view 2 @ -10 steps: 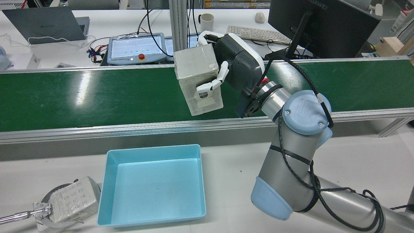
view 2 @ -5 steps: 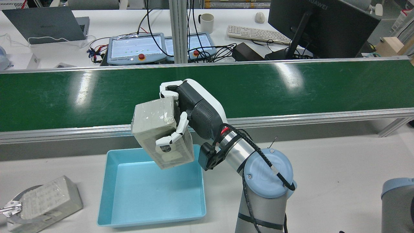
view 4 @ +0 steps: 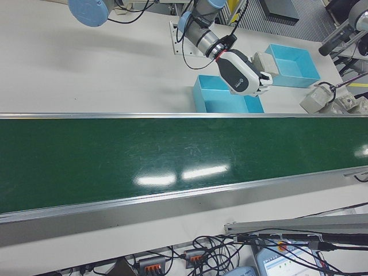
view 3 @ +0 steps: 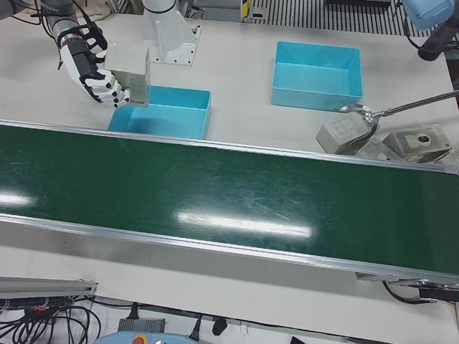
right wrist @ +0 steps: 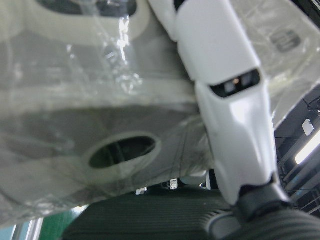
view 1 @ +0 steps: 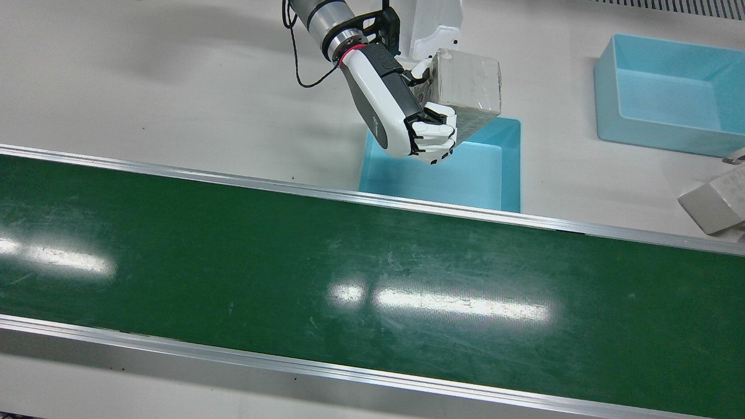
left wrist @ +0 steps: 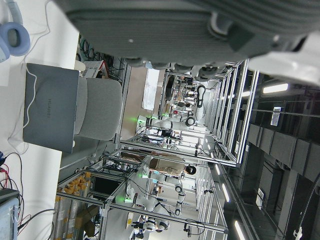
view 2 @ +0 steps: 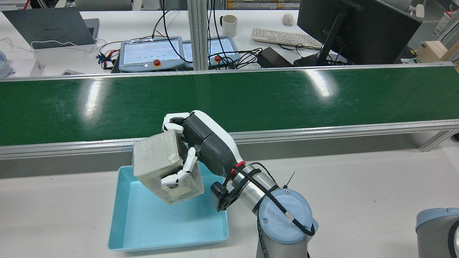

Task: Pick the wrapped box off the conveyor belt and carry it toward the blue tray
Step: 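Lift the box off the belt and swing it over the blue tray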

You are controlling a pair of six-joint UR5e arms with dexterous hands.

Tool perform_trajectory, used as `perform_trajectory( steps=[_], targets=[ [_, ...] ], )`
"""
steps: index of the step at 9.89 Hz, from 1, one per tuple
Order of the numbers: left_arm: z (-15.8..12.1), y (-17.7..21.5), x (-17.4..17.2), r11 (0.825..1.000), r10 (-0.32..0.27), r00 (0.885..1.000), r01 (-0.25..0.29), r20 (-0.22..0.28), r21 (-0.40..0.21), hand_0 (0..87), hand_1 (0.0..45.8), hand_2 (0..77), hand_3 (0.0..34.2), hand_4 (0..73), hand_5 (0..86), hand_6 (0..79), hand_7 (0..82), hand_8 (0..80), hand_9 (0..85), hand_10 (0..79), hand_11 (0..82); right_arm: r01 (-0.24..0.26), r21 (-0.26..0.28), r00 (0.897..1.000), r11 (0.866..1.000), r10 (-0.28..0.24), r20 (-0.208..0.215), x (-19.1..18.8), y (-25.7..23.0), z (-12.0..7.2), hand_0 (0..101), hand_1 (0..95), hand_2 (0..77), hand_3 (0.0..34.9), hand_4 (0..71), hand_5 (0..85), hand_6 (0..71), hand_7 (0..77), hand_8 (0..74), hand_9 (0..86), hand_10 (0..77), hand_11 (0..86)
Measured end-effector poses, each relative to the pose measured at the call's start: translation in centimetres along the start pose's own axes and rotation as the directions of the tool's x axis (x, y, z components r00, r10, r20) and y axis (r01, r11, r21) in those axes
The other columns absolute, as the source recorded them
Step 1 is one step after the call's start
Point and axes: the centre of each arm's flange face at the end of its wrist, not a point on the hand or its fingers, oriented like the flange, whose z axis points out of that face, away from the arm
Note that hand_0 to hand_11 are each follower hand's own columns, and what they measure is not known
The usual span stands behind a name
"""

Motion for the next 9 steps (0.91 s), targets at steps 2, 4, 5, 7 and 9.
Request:
perform_trajectory(
  steps=[2,4,5,7,9],
  targets=[
    [0.0,0.0,0.0,1.0,0.0,1.0,0.0,0.0,0.0,0.0,0.0,0.5,0.0,0.0,1.1,0.0,0.0,0.5,0.0,0.5,0.0,-0.025,-0.03,1.0,0.999,0.025,-0.001,0.7,0.4,0.2,53,0.5,36.0,4.6,42.0,84.5,30.5,77.4,33.8,85.1,26.2,52.4],
    [0.0,0.0,0.0,1.0,0.0,1.0,0.0,0.0,0.0,0.0,0.0,0.5,0.0,0.0,1.1,0.0,0.0,0.0,0.0,0.0,0.0,-0.039,-0.044,0.999,0.998,0.039,-0.008,1.4,0.8,0.1,56,9.8,29.5,11.9,19.1,80.7,11.4,77.4,7.1,0.0,0.0,34.9],
    [0.0,0.0,0.0,1.0,0.0,1.0,0.0,0.0,0.0,0.0,0.0,0.5,0.0,0.0,1.1,0.0,0.0,0.0,0.0,0.0,0.0,-0.043,-0.05,0.999,0.998,0.042,-0.018,1.5,0.9,0.1,56,9.8,29.5,11.9,19.1,80.7,11.4,77.4,7.1,0.0,0.0,34.9],
    [0.0,0.0,0.0,1.0,0.0,1.0,0.0,0.0,0.0,0.0,0.0,0.5,0.0,0.0,1.1,0.0,0.0,0.5,0.0,0.0,0.0,-0.053,-0.068,0.998,0.996,0.052,-0.02,0.2,1.1,0.3,49,24.0,14.7,17.9,13.6,5.5,2.7,3.8,0.0,1.1,0.0,2.2],
    [0.0,0.0,0.0,1.0,0.0,1.0,0.0,0.0,0.0,0.0,0.0,0.5,0.0,0.0,1.1,0.0,0.0,0.0,0.0,0.0,0.0,-0.048,-0.092,0.999,0.995,0.05,0.019,-4.4,0.8,0.9,46,11.5,16.4,23.4,12.5,26.7,4.4,24.5,0.0,3.8,0.0,1.6]
  ],
)
